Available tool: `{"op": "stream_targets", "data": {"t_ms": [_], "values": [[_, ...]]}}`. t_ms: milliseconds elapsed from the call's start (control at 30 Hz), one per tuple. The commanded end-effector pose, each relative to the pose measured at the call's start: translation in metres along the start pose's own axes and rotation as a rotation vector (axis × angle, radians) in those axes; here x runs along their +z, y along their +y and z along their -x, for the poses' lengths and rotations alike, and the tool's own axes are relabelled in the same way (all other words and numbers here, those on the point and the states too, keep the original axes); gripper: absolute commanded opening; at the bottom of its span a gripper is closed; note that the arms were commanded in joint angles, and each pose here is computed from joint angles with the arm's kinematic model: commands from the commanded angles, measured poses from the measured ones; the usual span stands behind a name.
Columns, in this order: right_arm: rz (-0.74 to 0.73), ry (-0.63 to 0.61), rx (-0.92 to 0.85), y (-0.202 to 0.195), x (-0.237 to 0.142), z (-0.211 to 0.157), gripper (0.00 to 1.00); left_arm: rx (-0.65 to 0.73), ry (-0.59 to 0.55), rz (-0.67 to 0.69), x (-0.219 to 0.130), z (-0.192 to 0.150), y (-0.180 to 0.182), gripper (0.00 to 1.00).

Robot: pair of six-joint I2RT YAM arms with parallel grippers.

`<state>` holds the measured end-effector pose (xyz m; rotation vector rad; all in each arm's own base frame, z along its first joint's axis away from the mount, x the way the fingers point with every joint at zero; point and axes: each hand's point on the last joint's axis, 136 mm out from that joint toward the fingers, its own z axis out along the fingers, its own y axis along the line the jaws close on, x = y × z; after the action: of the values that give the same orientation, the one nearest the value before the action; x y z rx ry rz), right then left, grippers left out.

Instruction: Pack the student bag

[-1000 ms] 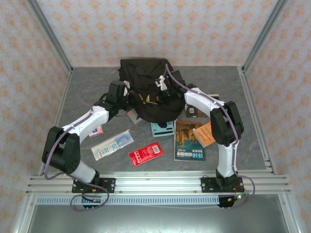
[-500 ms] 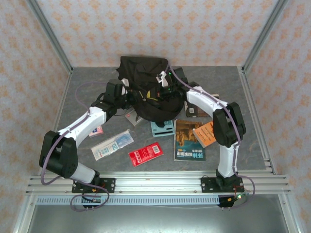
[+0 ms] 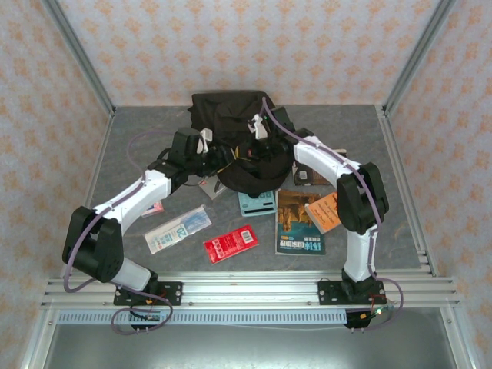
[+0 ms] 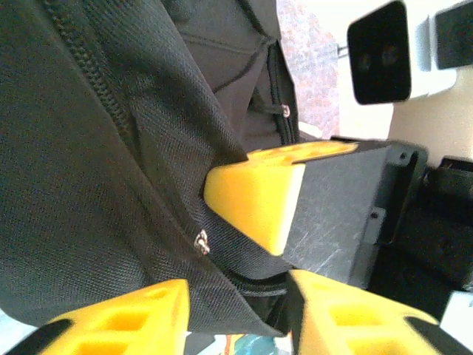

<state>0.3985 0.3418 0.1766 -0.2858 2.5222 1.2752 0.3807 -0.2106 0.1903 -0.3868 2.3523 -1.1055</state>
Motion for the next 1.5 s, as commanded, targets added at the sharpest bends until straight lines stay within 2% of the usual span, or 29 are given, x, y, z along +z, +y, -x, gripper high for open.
{"op": "stream_targets", "data": {"t_ms": [0, 167, 367, 433, 533, 733, 767, 800, 900, 1067, 1233, 1467], "values": [[0.004, -0.051, -0.074, 0.025, -0.014, 0.013, 0.0, -0.013, 0.004, 0.078, 0.0, 0.001, 0.012, 0.5], [-0.011, -0.054, -0.081, 0.027, -0.015, 0.011, 0.0, -0.04, 0.015, 0.13, 0.003, 0.004, 0.018, 0.51], [-0.006, -0.054, -0.089, 0.033, -0.016, 0.009, 0.0, -0.075, 0.025, 0.156, 0.01, 0.003, 0.025, 0.41], [-0.005, -0.051, -0.09, 0.033, -0.015, 0.008, 0.0, -0.081, 0.041, 0.156, 0.014, 0.002, 0.027, 0.4], [-0.007, -0.049, -0.092, 0.035, -0.014, 0.007, 0.0, -0.089, 0.064, 0.171, 0.017, -0.002, 0.03, 0.46], [-0.006, -0.052, -0.099, 0.037, -0.016, 0.007, 0.0, -0.079, 0.095, 0.188, 0.02, -0.005, 0.033, 0.52], [-0.006, -0.053, -0.099, 0.038, -0.016, 0.007, 0.0, -0.077, 0.1, 0.189, 0.02, -0.006, 0.034, 0.51], [-0.013, -0.057, -0.1, 0.037, -0.016, 0.008, 0.0, -0.076, 0.105, 0.192, 0.02, -0.007, 0.035, 0.44], [-0.04, -0.071, -0.095, 0.033, -0.018, 0.01, 0.0, -0.059, 0.084, 0.202, 0.014, -0.007, 0.037, 0.2], [-0.03, -0.091, -0.065, 0.033, -0.018, 0.017, 0.0, -0.043, 0.068, 0.218, 0.009, -0.015, 0.05, 0.01], [0.069, -0.147, 0.018, 0.035, -0.028, 0.032, 0.0, -0.05, 0.049, 0.231, 0.003, -0.023, 0.062, 0.0], [0.19, -0.208, 0.11, 0.035, -0.043, 0.048, 0.0, -0.01, -0.004, 0.221, -0.017, -0.019, 0.054, 0.0]]}}
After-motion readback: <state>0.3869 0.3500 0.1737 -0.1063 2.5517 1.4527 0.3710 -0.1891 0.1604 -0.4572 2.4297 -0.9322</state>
